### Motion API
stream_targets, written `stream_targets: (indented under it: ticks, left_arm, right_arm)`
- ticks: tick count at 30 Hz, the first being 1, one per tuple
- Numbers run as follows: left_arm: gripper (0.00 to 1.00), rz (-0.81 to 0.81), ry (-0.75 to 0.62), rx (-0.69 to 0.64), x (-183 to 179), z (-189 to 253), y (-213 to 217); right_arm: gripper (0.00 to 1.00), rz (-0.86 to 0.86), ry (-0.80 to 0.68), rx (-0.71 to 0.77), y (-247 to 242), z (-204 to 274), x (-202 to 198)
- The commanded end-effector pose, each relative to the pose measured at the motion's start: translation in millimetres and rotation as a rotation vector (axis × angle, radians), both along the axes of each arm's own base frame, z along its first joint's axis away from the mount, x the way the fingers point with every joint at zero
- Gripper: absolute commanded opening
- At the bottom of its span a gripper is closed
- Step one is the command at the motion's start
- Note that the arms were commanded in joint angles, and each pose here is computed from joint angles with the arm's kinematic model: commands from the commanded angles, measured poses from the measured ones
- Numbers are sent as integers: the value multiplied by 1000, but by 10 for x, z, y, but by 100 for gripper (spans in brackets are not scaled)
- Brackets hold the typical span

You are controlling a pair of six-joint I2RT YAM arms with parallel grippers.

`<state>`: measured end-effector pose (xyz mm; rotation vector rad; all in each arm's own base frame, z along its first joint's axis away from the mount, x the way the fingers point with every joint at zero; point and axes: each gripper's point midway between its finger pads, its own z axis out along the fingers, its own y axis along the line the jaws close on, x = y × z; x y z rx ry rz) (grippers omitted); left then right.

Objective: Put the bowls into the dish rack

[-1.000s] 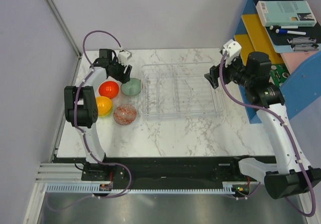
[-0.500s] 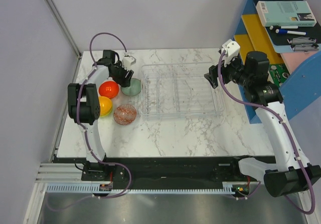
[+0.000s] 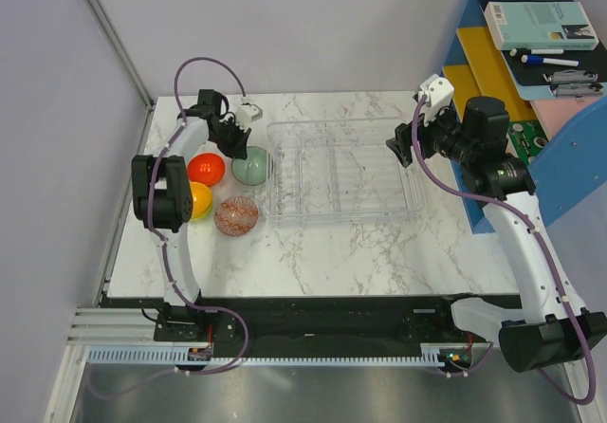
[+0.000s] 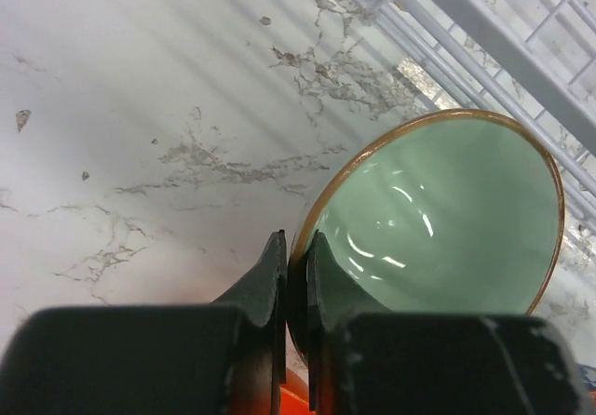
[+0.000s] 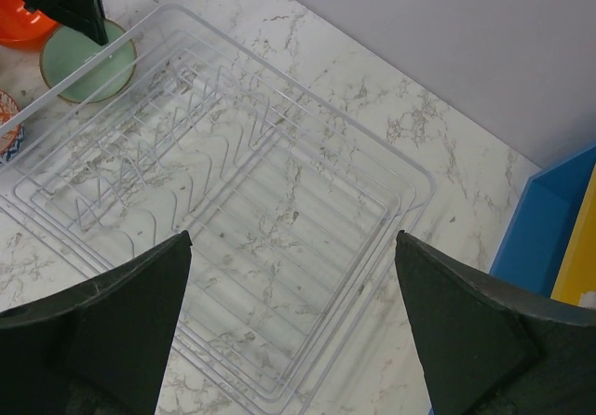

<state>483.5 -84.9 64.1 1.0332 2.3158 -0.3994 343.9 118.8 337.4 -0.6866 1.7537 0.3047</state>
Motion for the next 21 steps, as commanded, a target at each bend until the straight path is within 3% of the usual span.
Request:
stream_targets:
  ticks: [1,11,21]
  left_arm:
    - [2,99,-35,130,240,-51,283]
    - [2,356,-250,226,724,819,652]
    - [2,214,-317,-97,347,1620,64]
  right_arm:
    - [98,-6,-54,11,1,225,7]
    - [98,-7,-60,26,7,267,-13]
    - [98,92,11,186,297,310,-5]
